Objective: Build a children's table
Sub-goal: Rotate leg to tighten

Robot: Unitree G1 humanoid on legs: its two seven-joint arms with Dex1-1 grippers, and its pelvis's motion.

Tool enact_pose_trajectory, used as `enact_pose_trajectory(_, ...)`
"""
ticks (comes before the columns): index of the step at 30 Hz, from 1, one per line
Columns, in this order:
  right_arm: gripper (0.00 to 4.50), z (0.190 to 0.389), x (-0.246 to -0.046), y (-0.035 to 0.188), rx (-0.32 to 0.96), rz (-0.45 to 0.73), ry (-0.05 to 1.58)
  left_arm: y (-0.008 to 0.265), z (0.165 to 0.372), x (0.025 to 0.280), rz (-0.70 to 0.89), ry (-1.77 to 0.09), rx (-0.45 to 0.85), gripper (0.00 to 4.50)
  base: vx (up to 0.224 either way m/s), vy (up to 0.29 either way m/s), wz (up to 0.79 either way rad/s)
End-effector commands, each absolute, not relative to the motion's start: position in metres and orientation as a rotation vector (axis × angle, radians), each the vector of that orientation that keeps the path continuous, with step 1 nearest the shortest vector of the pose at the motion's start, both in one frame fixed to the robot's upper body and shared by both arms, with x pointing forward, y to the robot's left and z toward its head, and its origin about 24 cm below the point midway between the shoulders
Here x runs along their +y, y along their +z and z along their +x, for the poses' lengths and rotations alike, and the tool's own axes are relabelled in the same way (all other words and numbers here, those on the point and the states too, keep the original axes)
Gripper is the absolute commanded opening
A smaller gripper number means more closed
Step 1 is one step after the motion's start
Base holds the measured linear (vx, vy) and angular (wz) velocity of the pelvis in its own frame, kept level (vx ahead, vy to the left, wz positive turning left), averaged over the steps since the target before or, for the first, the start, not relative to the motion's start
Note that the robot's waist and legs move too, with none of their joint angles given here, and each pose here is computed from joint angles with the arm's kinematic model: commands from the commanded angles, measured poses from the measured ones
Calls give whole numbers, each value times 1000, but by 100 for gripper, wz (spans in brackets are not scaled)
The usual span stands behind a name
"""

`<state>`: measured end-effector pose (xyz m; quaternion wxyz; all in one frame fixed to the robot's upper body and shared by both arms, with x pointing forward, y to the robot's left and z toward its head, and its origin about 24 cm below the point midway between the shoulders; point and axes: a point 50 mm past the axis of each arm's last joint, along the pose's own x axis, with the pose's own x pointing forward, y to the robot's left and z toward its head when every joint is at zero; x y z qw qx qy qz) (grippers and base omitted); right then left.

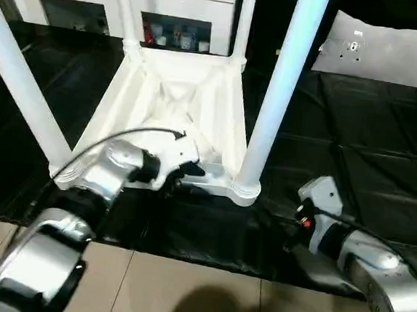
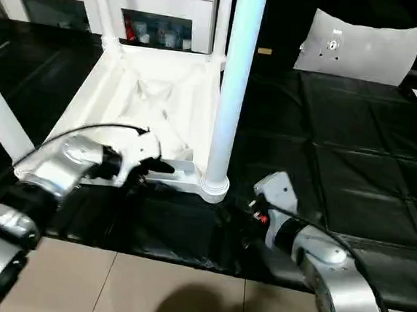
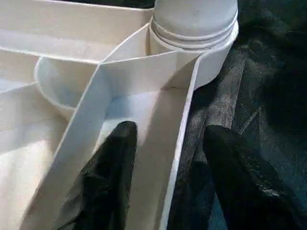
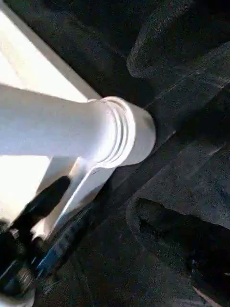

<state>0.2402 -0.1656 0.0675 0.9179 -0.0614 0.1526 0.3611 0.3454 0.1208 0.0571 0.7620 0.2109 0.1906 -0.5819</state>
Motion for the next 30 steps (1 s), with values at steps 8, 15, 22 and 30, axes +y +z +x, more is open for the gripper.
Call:
enact_pose_trajectory(8,450,238,-164,71,305,-129,757,62,353,116,459,-1279,391,171,0,0,0)
enact_pose_trajectory(15,450,237,-164,72,305,-128,761,59,353,116,478,-1295,402,104,0,0,0)
enact_pose_trajectory(22,450,236,-163,72,309,-125,772,58,351,118,495,-1347,434,48,0,0,0)
enact_pose_trajectory(30,450,242,-163,76,278,-129,805,59,347,122,467,-1408,435,6,0,0,0)
